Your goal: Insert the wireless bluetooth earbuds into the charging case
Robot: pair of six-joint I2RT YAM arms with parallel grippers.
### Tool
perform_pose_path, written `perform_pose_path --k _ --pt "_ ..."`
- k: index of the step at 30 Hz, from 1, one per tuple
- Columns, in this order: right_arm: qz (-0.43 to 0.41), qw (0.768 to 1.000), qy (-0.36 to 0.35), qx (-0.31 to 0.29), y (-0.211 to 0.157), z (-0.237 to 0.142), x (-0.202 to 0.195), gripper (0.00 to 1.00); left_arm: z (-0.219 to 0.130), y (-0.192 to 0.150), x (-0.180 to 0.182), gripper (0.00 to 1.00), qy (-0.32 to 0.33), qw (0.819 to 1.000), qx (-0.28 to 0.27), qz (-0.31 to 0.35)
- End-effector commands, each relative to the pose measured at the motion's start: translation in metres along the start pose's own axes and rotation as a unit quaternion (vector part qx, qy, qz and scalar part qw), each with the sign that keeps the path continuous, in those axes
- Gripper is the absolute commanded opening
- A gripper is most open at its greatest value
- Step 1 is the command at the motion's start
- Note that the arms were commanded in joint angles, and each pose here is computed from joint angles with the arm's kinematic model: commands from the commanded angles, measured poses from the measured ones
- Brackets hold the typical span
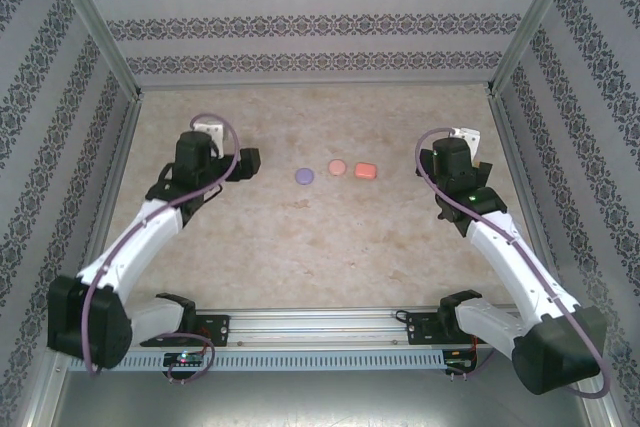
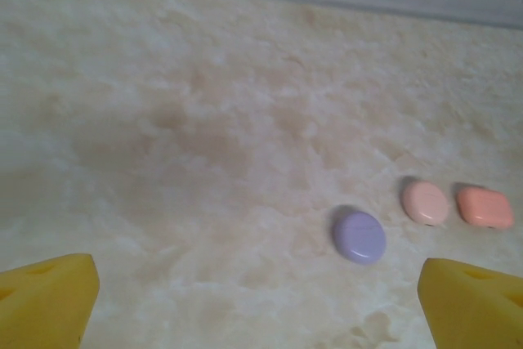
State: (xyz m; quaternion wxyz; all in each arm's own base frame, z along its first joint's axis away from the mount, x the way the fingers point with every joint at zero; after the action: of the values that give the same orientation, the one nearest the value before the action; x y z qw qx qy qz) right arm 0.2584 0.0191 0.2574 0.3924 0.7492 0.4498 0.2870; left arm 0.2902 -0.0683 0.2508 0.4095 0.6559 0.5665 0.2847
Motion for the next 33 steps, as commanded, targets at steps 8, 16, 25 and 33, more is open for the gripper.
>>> perform_pose_path --k 8,16,25,33 --pt "-0.032 0.996 -0.012 -0.082 -0.02 0.055 -0.001 0.98 -0.013 -0.02 0.025 1.0 0.138 0.975 -0.129 0.118" --pt "-0.066 0.993 0.015 -0.097 -0.043 0.086 0.007 0.98 0.014 -0.066 0.048 0.99 0.213 0.961 -0.123 0.128" --pt "-0.065 0.987 0.085 -0.124 -0.067 0.098 0.01 0.98 0.051 -0.096 0.054 0.99 0.172 0.97 -0.092 0.146" --pt "-0.045 0.978 0.171 -0.108 -0.079 0.107 -0.001 0.98 0.061 -0.1 0.071 0.99 0.126 0.983 -0.079 0.11"
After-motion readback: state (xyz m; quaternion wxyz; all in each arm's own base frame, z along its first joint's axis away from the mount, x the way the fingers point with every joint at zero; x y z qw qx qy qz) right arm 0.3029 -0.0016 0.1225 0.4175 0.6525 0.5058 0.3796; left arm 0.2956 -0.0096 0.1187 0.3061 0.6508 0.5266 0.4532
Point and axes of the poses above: each hand's point on the last joint's axis, 136 mm out from that joint toward the fingers, its own z axis out along the fingers, its own x axis along the line the jaws close on, y = z × x, the point moved 9 cm from there along -z, back along the fingers, and after that the axes turned 9 degrees about z, right-handed, at the moved point
